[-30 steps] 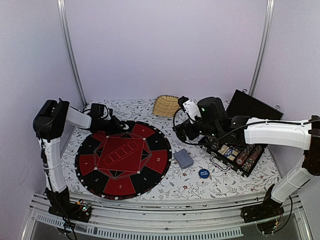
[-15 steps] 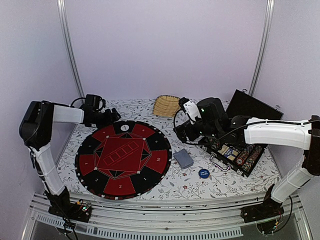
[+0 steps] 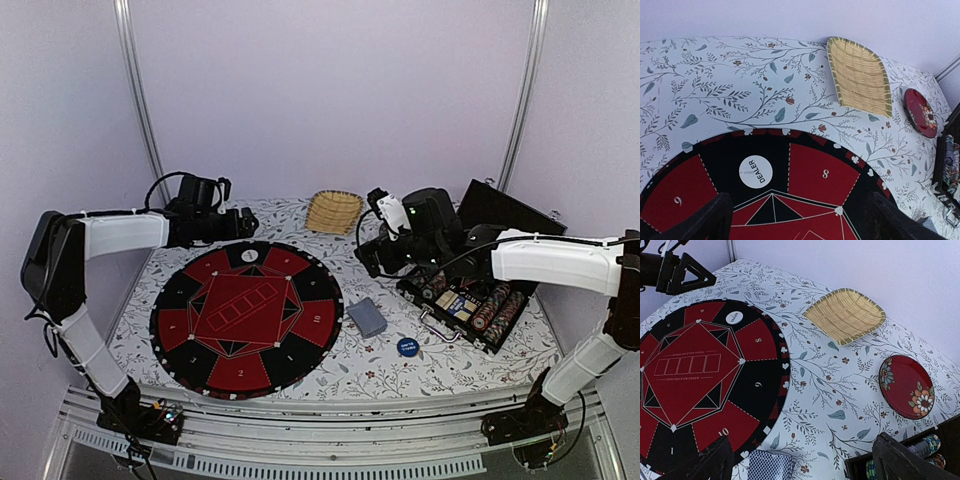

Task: Distribute texas hold em gaming equipment
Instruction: Pick up the small blind button from the center of the board.

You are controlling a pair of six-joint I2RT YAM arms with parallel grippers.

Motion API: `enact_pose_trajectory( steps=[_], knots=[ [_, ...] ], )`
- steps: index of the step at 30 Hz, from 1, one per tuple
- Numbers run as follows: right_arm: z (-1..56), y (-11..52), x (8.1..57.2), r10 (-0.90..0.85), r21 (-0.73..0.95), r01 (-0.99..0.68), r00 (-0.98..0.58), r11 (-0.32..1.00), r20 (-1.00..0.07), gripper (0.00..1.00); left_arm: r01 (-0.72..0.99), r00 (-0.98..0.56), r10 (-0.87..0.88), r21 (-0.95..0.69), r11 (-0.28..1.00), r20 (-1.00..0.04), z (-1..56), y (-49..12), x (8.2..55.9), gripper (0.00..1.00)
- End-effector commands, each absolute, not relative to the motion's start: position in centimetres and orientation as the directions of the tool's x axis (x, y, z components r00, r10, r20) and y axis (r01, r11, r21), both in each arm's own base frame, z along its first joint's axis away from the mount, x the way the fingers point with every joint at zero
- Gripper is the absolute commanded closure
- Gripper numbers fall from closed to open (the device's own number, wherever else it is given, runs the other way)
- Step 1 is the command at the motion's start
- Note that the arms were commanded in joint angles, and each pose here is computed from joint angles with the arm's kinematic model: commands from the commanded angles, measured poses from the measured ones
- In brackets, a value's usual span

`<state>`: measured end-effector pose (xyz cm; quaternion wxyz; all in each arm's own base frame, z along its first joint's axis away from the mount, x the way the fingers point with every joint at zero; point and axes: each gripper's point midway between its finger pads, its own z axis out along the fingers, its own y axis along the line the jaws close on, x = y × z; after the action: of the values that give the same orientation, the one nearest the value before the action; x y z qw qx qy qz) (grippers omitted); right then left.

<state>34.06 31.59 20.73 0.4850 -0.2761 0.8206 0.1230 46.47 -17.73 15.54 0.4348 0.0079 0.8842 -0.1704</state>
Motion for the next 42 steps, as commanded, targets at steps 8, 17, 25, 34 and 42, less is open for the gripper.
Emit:
enact_pose_trajectory(
  steps=[8, 17, 25, 34, 42],
  knots=[
    [23.8, 31.5, 34.0, -0.331, -0.071, -0.605, -0.329, 0.793, -0.885, 0.01, 0.162, -0.64, -0.105, -0.267, 0.95, -0.761, 14.9, -17.5, 45.5, 0.06],
    [21.3, 28.4, 33.2, -0.367, -0.058, -0.5, -0.546, 0.864, -0.753, 0.01, 0.188, -0.645, -0.099, -0.283, 0.94, -0.758, 15.5, -18.1, 45.3, 0.06],
    [11.8, 22.7, 26.4, -0.336, -0.011, -0.363, -0.852, 0.932, -0.401, 0.01, 0.219, -0.656, -0.087, -0.3, 0.929, -0.75, 15.3, -19.2, 44.9, 0.06],
    [5.8, 22.3, 23.0, -0.375, 0.021, -0.386, -0.906, 0.922, -0.194, 0.08, 0.225, -0.648, -0.076, -0.287, 0.931, -0.757, 15.7, -19.2, 44.4, 0.06],
    [2.9, 23.3, 21.3, -0.443, 0.025, -0.447, -0.892, 0.894, -0.093, 0.08, 0.217, -0.651, -0.069, -0.273, 0.937, -0.756, 15.4, -18.9, 44.1, 0.06]
  ],
)
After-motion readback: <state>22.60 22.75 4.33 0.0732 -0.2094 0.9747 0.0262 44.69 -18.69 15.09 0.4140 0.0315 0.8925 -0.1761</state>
